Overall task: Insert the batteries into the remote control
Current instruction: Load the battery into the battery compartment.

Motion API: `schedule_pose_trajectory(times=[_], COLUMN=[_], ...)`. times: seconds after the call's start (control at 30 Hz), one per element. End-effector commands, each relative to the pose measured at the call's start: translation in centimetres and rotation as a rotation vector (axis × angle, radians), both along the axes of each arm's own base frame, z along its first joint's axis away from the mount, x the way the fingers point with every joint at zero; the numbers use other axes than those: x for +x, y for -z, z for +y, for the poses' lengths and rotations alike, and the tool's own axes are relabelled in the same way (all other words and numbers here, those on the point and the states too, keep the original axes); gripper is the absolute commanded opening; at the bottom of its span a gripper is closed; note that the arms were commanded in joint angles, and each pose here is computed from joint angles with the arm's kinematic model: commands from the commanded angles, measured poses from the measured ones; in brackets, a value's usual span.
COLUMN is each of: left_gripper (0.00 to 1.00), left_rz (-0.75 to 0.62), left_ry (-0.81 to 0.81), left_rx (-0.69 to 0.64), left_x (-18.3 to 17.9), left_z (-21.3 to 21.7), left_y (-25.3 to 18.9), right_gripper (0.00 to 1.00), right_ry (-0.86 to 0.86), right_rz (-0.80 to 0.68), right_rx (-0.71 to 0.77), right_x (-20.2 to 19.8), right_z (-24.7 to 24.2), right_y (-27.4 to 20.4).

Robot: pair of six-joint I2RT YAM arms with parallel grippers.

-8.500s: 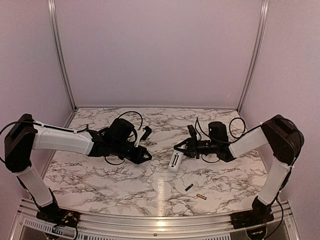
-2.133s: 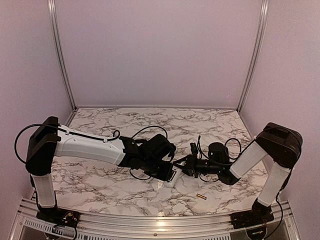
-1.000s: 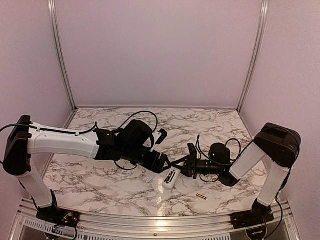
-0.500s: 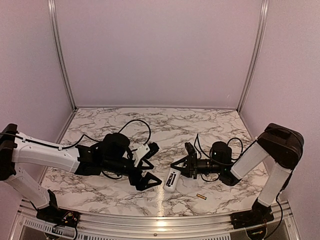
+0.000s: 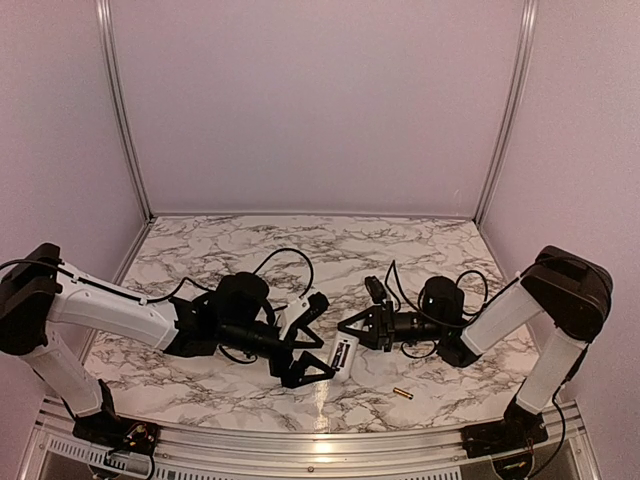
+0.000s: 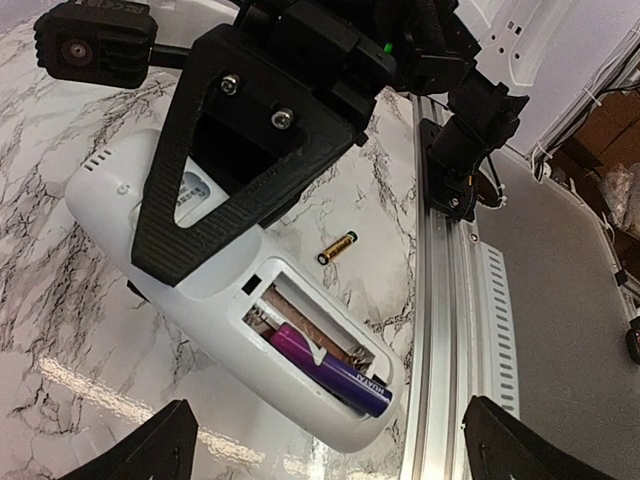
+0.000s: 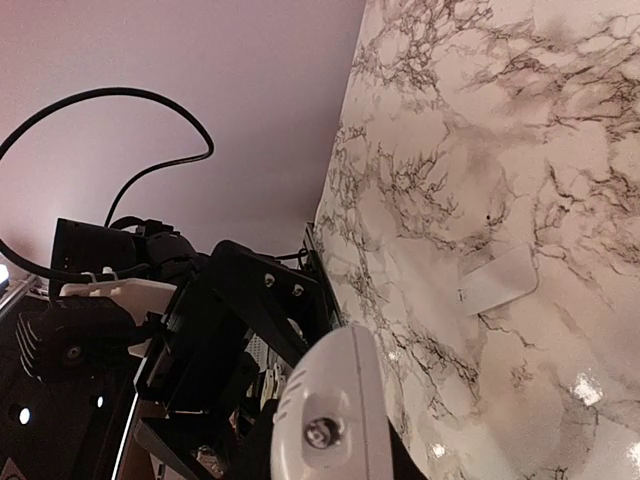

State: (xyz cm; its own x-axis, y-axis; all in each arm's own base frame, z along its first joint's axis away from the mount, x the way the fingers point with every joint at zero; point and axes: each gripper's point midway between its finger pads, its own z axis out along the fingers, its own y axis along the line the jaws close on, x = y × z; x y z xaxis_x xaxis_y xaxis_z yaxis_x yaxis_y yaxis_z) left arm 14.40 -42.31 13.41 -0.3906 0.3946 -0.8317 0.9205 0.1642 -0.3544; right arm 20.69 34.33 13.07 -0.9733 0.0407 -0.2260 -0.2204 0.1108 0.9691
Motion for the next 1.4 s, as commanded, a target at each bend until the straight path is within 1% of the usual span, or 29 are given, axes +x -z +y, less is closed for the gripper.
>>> schedule_pose_trajectory(times=[0.0, 0.1, 0.27, 0.6, 0.67, 1.0, 1.23, 1.37], left_gripper=[0.97, 0.97, 0.93, 0.79, 0.74, 0.57, 0.49, 0.43], left_rz=[0.021, 0.027, 0.052, 0.105, 0.113, 0.167, 0.217, 0.242], left_ry=[0.01, -0.001, -0.001, 0.006, 0.008, -0.004, -0.024, -0.04], left_rx=[-0.02, -0.005, 0.0, 0.015, 0.012, -0.007, -0.019, -0.028], left_x=[-0.1, 0.2, 0.1, 0.2, 0.2, 0.8, 1.4, 1.9], left_z=[-0.9, -1.0, -1.3, -1.8, -1.8, -1.9, -1.9, -2.0], left_y=[-0.1, 0.5, 0.8, 1.3, 1.3, 1.4, 1.5, 1.6], right_gripper=[0.0, 0.0, 0.0, 0.0, 0.0, 0.0, 0.0, 0.0], right_ry=[-0.04, -0.047, -0.057, -0.062, -0.062, -0.078, -0.079, -0.08], right_rz=[-0.069, -0.073, -0.074, -0.08, -0.08, -0.1, -0.115, -0.12], right_rx=[0.046, 0.05, 0.057, 0.062, 0.063, 0.072, 0.079, 0.082], right_x=[-0.4, -0.6, -0.8, -1.0, -1.0, -1.4, -1.5, -1.5], right_z=[0.9, 1.1, 1.3, 1.3, 1.3, 1.6, 1.5, 1.5], right_y=[-2.1, -2.2, -2.3, -2.4, -2.4, -3.0, -3.3, -3.5])
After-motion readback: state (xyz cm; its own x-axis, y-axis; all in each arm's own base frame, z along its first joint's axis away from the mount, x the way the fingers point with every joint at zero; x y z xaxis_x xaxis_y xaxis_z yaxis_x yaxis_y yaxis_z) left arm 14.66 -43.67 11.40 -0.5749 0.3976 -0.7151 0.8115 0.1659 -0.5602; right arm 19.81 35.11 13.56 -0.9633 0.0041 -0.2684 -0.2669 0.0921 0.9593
